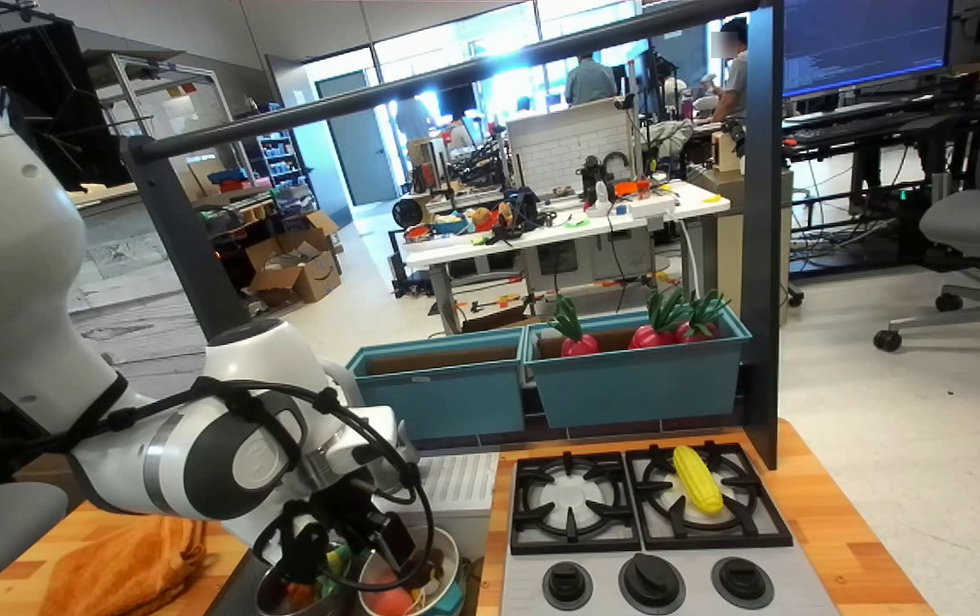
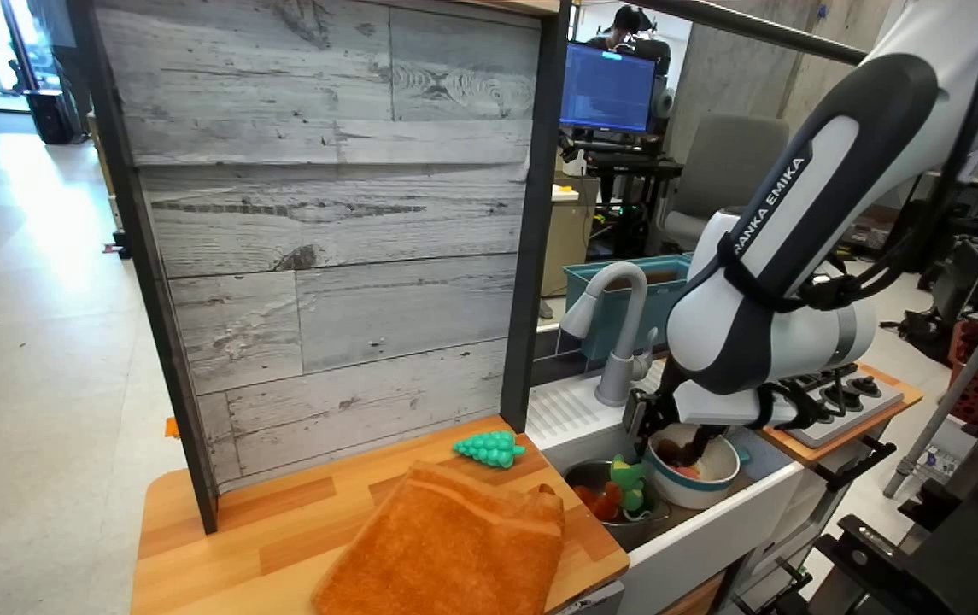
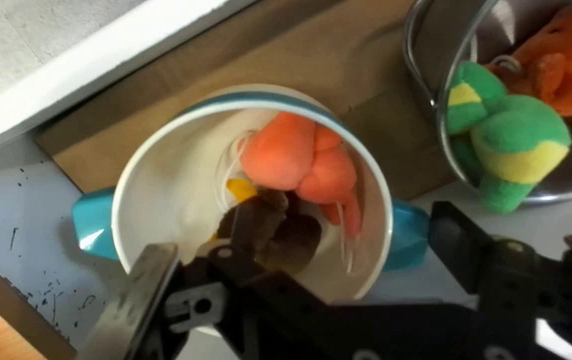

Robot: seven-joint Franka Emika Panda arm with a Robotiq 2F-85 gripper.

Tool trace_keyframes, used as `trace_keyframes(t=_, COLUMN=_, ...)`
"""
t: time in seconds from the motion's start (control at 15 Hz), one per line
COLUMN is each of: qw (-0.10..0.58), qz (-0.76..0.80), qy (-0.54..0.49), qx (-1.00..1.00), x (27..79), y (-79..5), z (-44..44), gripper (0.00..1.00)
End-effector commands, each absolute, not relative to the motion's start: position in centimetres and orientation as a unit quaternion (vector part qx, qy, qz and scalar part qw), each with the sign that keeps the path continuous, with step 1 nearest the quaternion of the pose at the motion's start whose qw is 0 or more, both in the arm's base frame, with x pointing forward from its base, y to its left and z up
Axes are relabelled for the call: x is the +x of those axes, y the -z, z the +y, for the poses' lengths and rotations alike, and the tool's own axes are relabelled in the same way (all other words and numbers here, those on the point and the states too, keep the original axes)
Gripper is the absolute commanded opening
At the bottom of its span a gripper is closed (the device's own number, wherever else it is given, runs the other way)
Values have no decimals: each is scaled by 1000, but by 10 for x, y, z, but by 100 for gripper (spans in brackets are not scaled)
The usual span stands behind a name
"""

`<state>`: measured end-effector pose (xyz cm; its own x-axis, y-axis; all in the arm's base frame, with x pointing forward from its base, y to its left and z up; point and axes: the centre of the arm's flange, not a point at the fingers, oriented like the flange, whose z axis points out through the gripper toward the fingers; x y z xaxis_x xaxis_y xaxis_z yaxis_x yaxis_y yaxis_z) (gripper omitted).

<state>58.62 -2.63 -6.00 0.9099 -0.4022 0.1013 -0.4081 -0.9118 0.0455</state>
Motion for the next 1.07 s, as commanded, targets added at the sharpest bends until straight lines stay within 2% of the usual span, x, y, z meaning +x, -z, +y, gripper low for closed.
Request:
trace_keyframes(t=0.0, qw=10, qz=-211, qy=-65, qx=975, x=574, y=25, z=-30, gripper=100)
trace_keyframes(t=0.33, qw=-5, qz=-230, qy=-56, qx=972, x=563, y=19, z=-42, gripper=98)
trace_keyframes(t=0.4, qw=-8, qz=-234, qy=-50, qx=971, x=558, y=20, z=-45, gripper=74)
trace_keyframes(t=0.47, qw=-10, qz=-238, qy=-46, qx=970, x=555, y=21, z=-48, gripper=73)
trace_keyframes(t=0.6, qw=-10, qz=-243, qy=-43, qx=969, x=552, y=26, z=-53, gripper=64)
trace_keyframes(t=0.67, qw=-1, qz=-243, qy=-57, qx=968, x=552, y=30, z=-55, gripper=75)
trace_keyframes(t=0.73, qw=3, qz=-245, qy=-53, qx=968, x=552, y=33, z=-57, gripper=76)
trace_keyframes(t=0.8, qw=9, qz=-245, qy=-56, qx=968, x=555, y=36, z=-58, gripper=54)
trace_keyframes(t=0.87, qw=12, qz=-245, qy=-56, qx=968, x=558, y=38, z=-59, gripper=51)
trace_keyframes(t=0.93, qw=14, qz=-246, qy=-54, qx=968, x=561, y=40, z=-60, gripper=50)
trace_keyframes(t=1.0, qw=16, qz=-247, qy=-50, qx=967, x=564, y=42, z=-60, gripper=62)
